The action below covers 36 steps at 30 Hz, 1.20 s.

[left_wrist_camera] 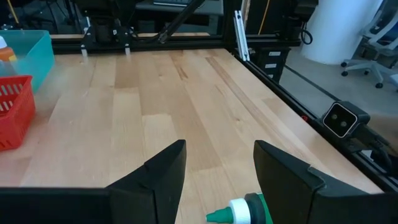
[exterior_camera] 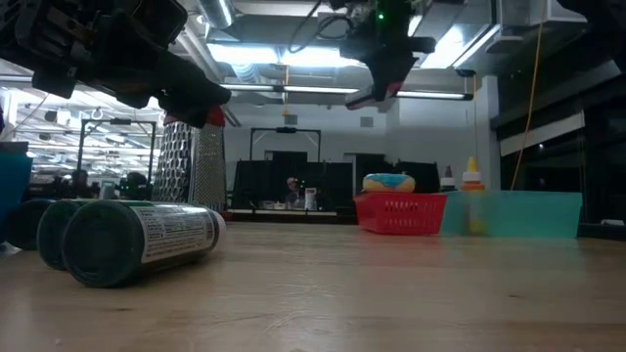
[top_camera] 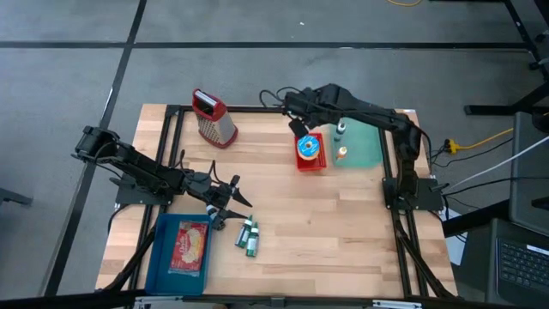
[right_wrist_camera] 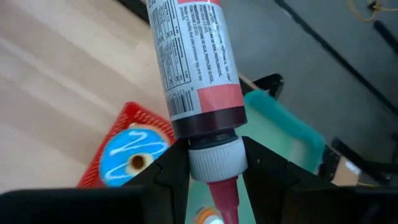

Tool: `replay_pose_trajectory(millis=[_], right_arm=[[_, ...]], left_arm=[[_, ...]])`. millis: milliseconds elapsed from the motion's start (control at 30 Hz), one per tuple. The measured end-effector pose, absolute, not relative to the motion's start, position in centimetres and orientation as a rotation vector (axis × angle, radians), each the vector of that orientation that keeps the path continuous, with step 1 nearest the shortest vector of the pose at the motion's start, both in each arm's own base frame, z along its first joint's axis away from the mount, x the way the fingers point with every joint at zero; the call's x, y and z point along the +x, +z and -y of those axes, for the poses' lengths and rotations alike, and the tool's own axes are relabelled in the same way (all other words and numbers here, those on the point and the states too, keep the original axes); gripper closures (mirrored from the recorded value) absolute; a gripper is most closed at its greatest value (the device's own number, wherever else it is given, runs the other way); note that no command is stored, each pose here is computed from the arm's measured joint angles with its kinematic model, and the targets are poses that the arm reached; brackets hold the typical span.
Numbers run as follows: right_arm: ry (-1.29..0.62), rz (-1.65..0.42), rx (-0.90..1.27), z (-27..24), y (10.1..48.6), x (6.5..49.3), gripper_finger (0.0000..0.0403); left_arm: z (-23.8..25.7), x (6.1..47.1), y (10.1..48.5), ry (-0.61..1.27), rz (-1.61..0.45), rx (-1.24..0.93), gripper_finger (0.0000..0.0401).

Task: Pick & Place Food Item
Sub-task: Put the pink food coloring bottle into the green bin

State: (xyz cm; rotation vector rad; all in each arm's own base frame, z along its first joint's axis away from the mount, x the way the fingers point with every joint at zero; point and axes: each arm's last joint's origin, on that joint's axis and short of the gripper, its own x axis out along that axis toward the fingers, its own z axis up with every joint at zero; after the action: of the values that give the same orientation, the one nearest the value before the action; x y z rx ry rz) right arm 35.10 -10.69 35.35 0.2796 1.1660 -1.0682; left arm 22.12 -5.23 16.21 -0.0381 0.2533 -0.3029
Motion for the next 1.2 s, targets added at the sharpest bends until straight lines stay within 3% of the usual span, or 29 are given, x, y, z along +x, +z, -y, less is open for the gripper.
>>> replay_pose_trajectory(millis=[167,300,467,600,700,900,1200], right_arm=[[-1.14,-1.161,0.304,13.1,35.7,33.4,0.0283],[-1.241,-1.23,0.362,14.1,34.3,29.2,0.0283],[-1.399,-1.213,0.431,11.2,32.3,21.9,0.0283],[-1.339,-1.035,0.589,8.1,30.9,18.2,0.0283],[-1.279,-1.032,0.728,6.8,28.3,16.1,0.0283],[-1.269,-1.14,0.825,6.3,24.5,14.6,0.0283],[-1.215,-1.307,0.936,7.8,25.3,13.7,0.0283]], left_arm=[[5.2,22.1,16.1,-0.301,-0.266,-0.048,0.0217],[5.2,22.1,16.1,-0.301,-0.268,-0.048,0.0217],[5.2,22.1,16.1,-0.302,-0.265,-0.034,0.0217],[4.8,22.2,16.2,-0.289,-0.252,-0.003,0.0217],[4.1,22.3,16.2,-0.279,-0.25,0.002,0.0217],[3.2,22.5,16.2,-0.321,-0.252,-0.023,0.0217],[3.1,22.4,16.1,-0.317,-0.266,-0.025,0.0217]])
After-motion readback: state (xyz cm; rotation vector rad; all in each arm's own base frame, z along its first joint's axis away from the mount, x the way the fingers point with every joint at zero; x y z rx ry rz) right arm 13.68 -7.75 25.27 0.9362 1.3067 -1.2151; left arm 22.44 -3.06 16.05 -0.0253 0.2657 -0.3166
